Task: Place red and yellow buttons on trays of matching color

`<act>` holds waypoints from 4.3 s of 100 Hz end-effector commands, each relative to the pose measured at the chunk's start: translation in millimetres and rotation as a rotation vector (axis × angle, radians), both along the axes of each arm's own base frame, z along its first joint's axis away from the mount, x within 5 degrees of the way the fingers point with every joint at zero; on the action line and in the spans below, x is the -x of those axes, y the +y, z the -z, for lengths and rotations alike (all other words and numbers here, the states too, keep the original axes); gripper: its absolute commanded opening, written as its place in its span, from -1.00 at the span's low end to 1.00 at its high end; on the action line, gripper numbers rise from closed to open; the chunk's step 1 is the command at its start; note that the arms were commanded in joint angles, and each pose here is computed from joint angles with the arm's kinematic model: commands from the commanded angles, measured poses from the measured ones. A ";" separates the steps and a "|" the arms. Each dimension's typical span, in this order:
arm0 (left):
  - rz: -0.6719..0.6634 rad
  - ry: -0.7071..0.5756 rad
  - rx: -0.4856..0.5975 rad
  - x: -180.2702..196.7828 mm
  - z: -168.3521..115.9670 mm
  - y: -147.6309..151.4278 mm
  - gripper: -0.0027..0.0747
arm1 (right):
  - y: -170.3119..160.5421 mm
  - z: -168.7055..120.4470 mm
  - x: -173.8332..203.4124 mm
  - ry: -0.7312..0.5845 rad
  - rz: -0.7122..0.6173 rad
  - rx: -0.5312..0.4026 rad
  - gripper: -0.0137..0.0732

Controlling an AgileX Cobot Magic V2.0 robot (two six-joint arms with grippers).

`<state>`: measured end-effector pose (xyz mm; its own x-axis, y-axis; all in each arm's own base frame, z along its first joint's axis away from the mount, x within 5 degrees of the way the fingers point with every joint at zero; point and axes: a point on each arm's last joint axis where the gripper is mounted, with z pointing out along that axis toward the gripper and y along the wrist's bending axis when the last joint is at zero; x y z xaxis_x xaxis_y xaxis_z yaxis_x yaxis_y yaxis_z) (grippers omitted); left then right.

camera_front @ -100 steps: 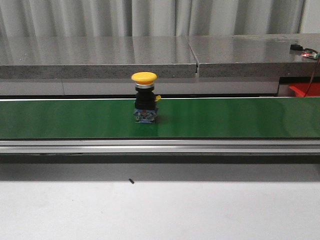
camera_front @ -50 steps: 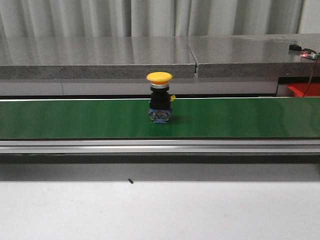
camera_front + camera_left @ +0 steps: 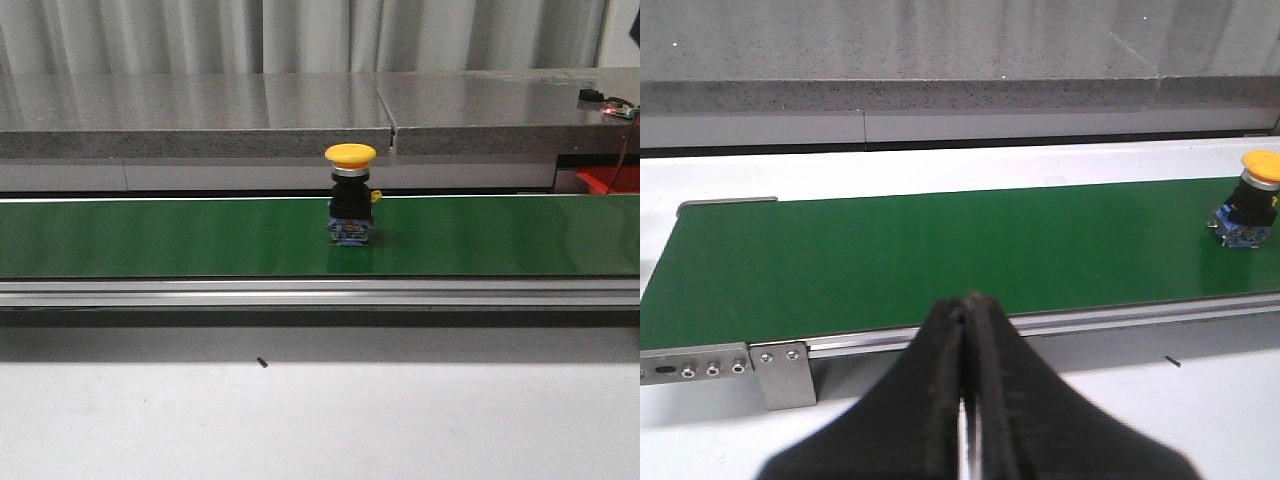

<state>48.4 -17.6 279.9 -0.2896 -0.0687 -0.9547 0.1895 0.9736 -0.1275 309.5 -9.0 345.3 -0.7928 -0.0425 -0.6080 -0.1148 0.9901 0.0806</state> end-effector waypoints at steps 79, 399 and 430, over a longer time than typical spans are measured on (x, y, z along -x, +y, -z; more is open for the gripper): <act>-0.009 -0.086 0.034 -1.6 -14.6 0.4 -0.98 | 145.6 37.5 5.7 -0.065 -0.416 -0.005 0.68; -0.009 -0.086 0.034 -1.6 -14.6 0.4 -0.98 | -183.5 134.3 15.5 0.206 0.667 -0.116 -0.09; -0.009 -0.086 0.034 -1.6 -14.6 0.4 -0.98 | -183.1 129.0 15.2 0.213 0.660 -0.121 0.52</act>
<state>48.4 -17.6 279.9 -0.2896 -0.0687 -0.9547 0.1895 0.9736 -0.1275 292.2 -187.7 190.1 -0.7643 0.5554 -0.3277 0.5403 0.8289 0.1446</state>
